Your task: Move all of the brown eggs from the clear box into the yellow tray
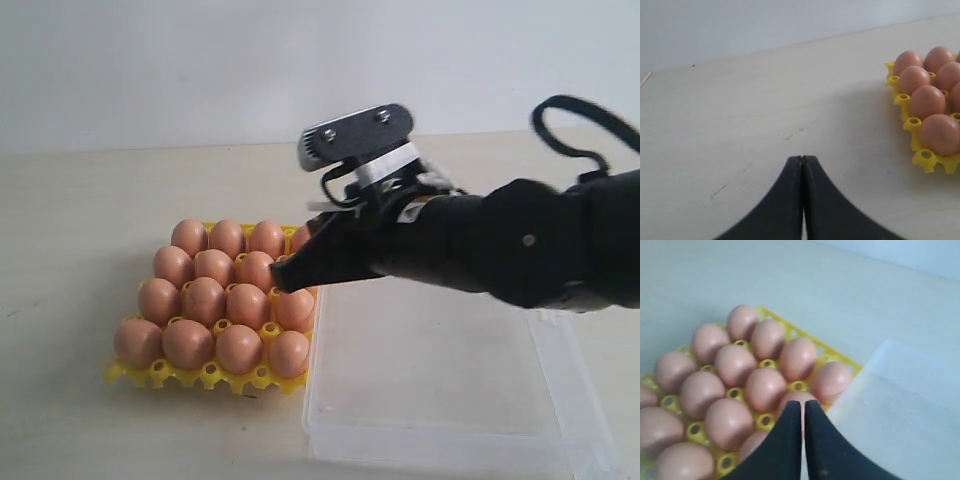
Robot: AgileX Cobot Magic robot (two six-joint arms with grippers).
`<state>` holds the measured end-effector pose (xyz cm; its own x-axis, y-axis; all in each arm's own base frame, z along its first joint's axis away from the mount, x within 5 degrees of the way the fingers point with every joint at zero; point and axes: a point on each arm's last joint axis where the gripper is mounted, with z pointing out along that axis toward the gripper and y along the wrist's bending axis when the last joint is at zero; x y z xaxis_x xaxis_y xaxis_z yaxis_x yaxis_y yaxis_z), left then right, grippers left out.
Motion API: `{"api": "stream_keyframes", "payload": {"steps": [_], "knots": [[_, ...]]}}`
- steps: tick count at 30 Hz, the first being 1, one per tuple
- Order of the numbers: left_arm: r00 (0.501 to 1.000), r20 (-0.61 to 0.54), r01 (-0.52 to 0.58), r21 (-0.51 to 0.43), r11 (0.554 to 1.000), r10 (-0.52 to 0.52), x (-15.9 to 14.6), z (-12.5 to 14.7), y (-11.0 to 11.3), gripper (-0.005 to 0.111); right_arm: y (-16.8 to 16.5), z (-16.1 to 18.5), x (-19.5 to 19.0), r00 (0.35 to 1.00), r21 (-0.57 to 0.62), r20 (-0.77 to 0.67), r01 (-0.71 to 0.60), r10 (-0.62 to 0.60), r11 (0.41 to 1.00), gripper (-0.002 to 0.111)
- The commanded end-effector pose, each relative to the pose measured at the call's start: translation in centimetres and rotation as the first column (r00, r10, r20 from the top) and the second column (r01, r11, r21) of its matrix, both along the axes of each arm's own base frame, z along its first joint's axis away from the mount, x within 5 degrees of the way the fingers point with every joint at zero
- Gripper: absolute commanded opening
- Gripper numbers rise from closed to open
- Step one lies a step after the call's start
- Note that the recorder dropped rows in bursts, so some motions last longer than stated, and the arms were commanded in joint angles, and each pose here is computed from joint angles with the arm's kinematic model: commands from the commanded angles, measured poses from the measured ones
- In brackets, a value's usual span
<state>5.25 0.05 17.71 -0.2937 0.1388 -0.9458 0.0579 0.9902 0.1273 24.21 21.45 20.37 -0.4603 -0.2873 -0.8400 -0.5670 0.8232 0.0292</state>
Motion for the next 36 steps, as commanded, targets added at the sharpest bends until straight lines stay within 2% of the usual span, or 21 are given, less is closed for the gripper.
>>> {"api": "stream_keyframes", "payload": {"steps": [1, 4, 9, 14, 18, 20, 22, 26, 32, 36], "knots": [[1.000, 0.012, -0.001, -0.005, 1.000, 0.001, 0.0, 0.2, 0.0, 0.000, -5.2, 2.2, 0.2, 0.990, 0.007, 0.092, 0.110, -0.110, 0.994, 0.000], [1.000, 0.012, -0.001, -0.005, 1.000, 0.001, 0.0, 0.2, 0.0, 0.000, -8.5, 2.6, -0.3, 0.977, 0.002, 0.121, 0.178, -0.177, 0.984, 0.000], [1.000, 0.012, -0.002, -0.008, 1.000, 0.002, 0.0, 0.2, 0.0, 0.000, -12.2, 2.6, -2.1, 0.956, -0.007, 0.148, 0.255, -0.252, 0.967, 0.000], [1.000, 0.012, -0.002, -0.008, 1.000, 0.002, 0.0, 0.2, 0.0, 0.000, -13.7, 2.7, -3.9, 0.910, 0.175, 0.108, 0.379, -0.400, 0.909, 0.000], [1.000, 0.012, -0.002, -0.006, 1.000, 0.002, 0.0, 0.2, 0.0, 0.000, -14.8, 3.6, -5.3, 0.880, 0.213, 0.212, 0.384, -0.426, 0.899, 0.000], [1.000, 0.012, -0.002, -0.006, 1.000, 0.002, 0.0, 0.2, 0.0, 0.000, -15.7, 3.8, -6.2, 0.847, 0.185, 0.317, 0.386, -0.426, 0.904, 0.000], [1.000, 0.012, -0.002, -0.006, 1.000, 0.002, 0.0, 0.2, 0.0, 0.000, -16.9, 3.9, -7.2, 0.794, 0.184, 0.382, 0.435, -0.472, 0.881, 0.000], [1.000, 0.012, -0.002, -0.006, 1.000, 0.002, 0.0, 0.2, 0.0, 0.000, -18.6, 4.0, -8.7, 0.714, 0.202, 0.429, 0.521, -0.553, 0.829, 0.000], [1.000, 0.012, -0.002, -0.006, 1.000, 0.002, 0.0, 0.2, 0.0, 0.000, -19.4, 5.3, -9.9, 0.672, 0.275, 0.451, 0.522, -0.588, 0.807, 0.000], [1.000, 0.012, -0.002, -0.006, 1.000, 0.002, 0.0, 0.2, 0.0, 0.000, -19.1, 5.7, -10.6, 0.699, 0.279, 0.462, 0.469, -0.545, 0.838, 0.000]]}}
